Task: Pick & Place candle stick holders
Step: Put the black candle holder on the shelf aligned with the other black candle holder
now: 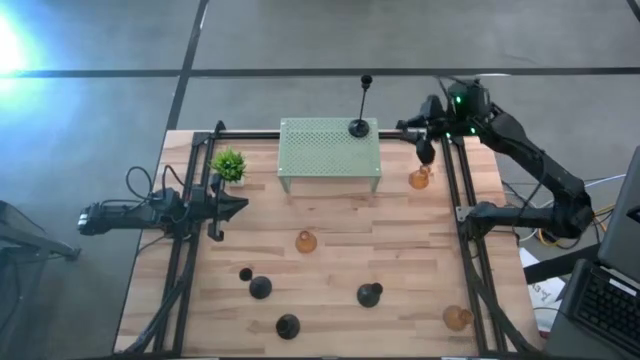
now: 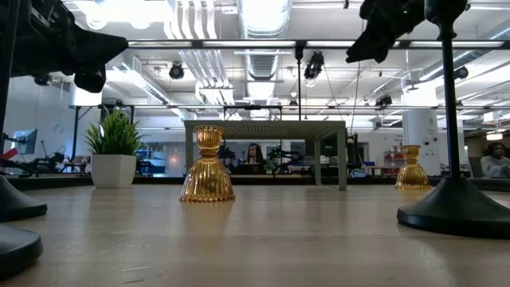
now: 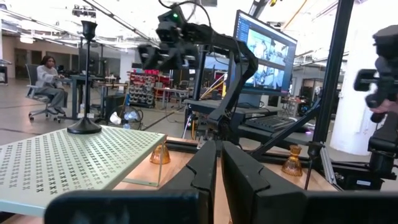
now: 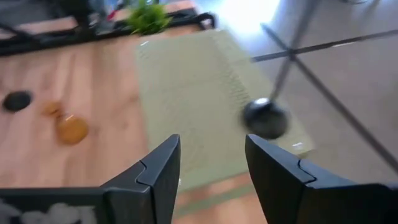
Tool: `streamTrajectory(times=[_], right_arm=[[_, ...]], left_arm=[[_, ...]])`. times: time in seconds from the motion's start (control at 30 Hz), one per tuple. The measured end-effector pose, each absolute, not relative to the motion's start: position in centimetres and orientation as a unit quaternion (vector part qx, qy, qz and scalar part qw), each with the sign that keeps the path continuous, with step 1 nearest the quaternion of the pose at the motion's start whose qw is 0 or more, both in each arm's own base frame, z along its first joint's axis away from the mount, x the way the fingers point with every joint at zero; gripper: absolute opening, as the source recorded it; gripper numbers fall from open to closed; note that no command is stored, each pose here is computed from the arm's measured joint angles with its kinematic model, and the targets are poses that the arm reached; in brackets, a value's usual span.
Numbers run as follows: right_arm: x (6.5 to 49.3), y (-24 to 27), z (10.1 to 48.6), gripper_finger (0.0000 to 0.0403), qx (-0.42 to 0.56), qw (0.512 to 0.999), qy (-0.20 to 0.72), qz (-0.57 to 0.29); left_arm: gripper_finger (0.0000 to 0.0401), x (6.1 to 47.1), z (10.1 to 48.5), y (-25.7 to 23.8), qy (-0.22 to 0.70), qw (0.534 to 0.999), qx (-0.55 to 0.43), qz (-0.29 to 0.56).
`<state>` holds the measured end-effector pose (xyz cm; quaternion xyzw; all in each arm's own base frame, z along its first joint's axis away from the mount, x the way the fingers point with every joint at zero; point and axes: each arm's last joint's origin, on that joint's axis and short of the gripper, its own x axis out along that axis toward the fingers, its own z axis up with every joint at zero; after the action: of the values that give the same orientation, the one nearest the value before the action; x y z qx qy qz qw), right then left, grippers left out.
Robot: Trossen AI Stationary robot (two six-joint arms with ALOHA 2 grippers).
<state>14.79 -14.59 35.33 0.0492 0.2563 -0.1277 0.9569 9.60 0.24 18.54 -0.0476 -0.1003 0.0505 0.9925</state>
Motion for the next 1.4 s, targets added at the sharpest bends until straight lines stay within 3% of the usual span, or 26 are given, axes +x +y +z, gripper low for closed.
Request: streamTrajectory(times=[0.73, 1.0, 1.23, 1.4], right_arm=[[16.1, -1.0, 26.4, 0.0099, 0.064, 0.958, 0.228, 0.162], [16.2, 2.7, 22.0, 0.0082, 0.083, 0.948, 0.241, 0.19], [15.5, 5.5, 19.4, 0.0081, 0.108, 0.951, 0.192, 0.216], [14.7, 6.5, 17.9, 0.0081, 0.103, 0.962, 0.167, 0.189]], left_arm=[[0.0028, 9.6, 18.5, 0.2, -0.1, 0.993, -0.047, 0.051], [0.0028, 9.6, 18.5, 0.2, -0.1, 0.993, -0.047, 0.05], [0.0028, 9.6, 18.5, 0.2, -0.1, 0.992, -0.049, 0.05], [0.0028, 9.6, 18.5, 0.2, -0.1, 0.992, -0.05, 0.05]])
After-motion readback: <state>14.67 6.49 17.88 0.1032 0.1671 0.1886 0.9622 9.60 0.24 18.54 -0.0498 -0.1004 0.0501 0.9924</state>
